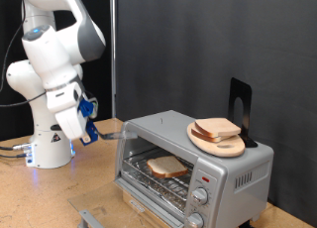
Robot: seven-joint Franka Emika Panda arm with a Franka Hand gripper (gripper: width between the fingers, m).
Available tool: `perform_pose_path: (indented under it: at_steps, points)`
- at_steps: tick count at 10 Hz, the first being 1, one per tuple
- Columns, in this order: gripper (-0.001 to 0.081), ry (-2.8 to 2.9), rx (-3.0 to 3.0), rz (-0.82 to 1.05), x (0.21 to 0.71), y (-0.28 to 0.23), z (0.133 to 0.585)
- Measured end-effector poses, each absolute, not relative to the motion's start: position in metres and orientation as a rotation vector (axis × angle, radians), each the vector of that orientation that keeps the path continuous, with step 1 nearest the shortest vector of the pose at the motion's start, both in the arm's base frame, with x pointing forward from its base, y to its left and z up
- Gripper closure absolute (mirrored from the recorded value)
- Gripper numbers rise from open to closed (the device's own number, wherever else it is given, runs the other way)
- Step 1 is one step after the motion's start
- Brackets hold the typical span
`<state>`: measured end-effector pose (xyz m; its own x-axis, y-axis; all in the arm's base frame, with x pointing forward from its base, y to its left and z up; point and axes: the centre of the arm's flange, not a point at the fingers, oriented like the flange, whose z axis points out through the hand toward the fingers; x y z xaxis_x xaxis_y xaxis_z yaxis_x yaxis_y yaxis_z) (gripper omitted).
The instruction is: Make a piece of toast with the oven
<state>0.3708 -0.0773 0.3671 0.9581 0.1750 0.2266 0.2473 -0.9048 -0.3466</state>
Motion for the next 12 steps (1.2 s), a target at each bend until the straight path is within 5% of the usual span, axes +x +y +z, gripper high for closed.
perform_pose_path:
  at_steps: [7, 12]
  points:
    - [0.0422, -0.269, -2.653, -0.359, 0.366, -0.067, 0.403]
    - [0.0422, -0.181, -2.547, -0.438, 0.385, 0.001, 0.425]
